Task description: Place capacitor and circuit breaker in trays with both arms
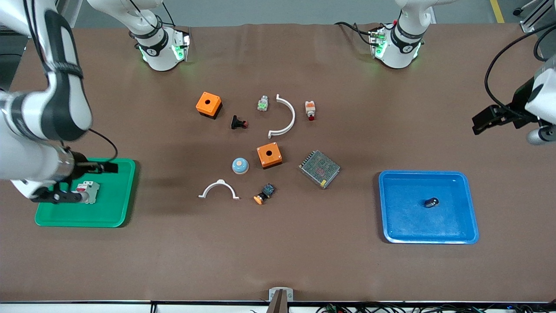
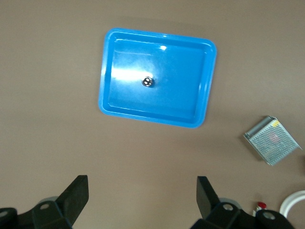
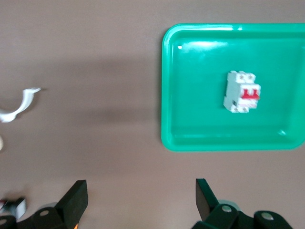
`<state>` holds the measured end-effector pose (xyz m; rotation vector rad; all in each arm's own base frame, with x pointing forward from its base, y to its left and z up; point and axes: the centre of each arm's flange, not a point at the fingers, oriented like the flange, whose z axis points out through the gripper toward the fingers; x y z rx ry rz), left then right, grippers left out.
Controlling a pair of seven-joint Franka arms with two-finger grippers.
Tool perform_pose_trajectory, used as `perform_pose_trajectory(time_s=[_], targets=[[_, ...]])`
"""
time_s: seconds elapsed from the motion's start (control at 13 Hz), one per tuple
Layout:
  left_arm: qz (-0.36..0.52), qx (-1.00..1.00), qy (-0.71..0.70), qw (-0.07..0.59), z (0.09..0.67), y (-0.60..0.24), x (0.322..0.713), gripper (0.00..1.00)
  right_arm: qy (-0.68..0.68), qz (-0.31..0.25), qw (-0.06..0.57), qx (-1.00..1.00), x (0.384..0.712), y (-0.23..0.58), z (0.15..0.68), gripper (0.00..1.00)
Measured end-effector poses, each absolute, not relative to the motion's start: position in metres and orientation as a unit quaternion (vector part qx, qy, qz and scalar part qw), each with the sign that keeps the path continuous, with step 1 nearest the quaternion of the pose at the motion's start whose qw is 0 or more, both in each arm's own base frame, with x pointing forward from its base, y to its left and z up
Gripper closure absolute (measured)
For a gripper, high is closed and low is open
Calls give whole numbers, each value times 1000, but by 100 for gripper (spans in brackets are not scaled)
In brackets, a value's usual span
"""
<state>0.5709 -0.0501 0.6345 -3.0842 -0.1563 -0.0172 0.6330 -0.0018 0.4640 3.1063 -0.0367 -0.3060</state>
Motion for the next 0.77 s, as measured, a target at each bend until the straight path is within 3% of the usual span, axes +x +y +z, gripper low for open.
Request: perform_pose_trajectory(time_s=[0.31,0.77], targets=[[9,-999,-27,29,646,-61,548,0,-14,-66,3,998,593,-7,554,0],[16,-1000,-16,22,640,-50,535,0,-16,-42,3,999,596,-9,576,0]])
